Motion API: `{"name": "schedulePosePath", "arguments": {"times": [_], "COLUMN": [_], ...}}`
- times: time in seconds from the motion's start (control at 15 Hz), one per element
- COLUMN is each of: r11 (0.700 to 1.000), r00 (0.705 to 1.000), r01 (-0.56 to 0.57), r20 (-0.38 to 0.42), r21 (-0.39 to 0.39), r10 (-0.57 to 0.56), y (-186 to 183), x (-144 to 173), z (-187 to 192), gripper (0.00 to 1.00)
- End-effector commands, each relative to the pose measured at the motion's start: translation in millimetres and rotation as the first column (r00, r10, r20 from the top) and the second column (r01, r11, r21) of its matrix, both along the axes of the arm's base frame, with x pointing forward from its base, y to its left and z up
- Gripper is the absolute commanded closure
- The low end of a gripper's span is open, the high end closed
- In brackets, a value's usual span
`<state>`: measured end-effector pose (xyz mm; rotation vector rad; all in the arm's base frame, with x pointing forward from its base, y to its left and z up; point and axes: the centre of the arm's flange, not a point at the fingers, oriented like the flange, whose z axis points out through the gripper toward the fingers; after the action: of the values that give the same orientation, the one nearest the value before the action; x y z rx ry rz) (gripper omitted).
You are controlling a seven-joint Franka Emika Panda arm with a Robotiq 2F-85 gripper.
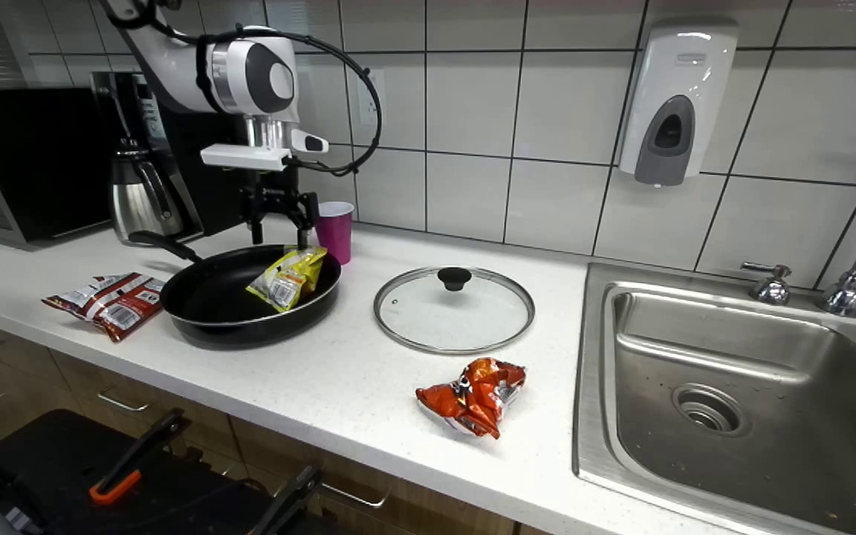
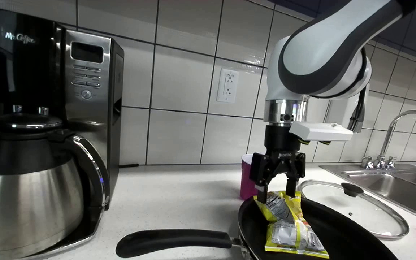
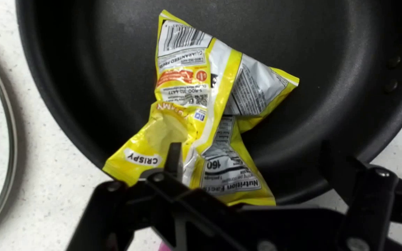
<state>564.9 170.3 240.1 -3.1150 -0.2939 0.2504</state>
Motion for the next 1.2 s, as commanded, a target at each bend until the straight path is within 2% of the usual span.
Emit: {"name": "schedulePosePath", "arguments": {"times": [0.0,0.4,1.13], "r11": [1.000,0.997,0.981], "r00": [1.000,0.997,0.981], "r01": [0.012,0.076,0.192], "r20": [0.010,0.021,-0.010], "r21": [0.023,0.020,-0.008], "r10": [-0.013,-0.076,-0.192], "y": [-13.9,-49.7,-149.9], "x": [-7.2,-17.4,-55.8], "z": [33.5,56.8,75.5], "gripper": [0.00,0.00,0.00]}}
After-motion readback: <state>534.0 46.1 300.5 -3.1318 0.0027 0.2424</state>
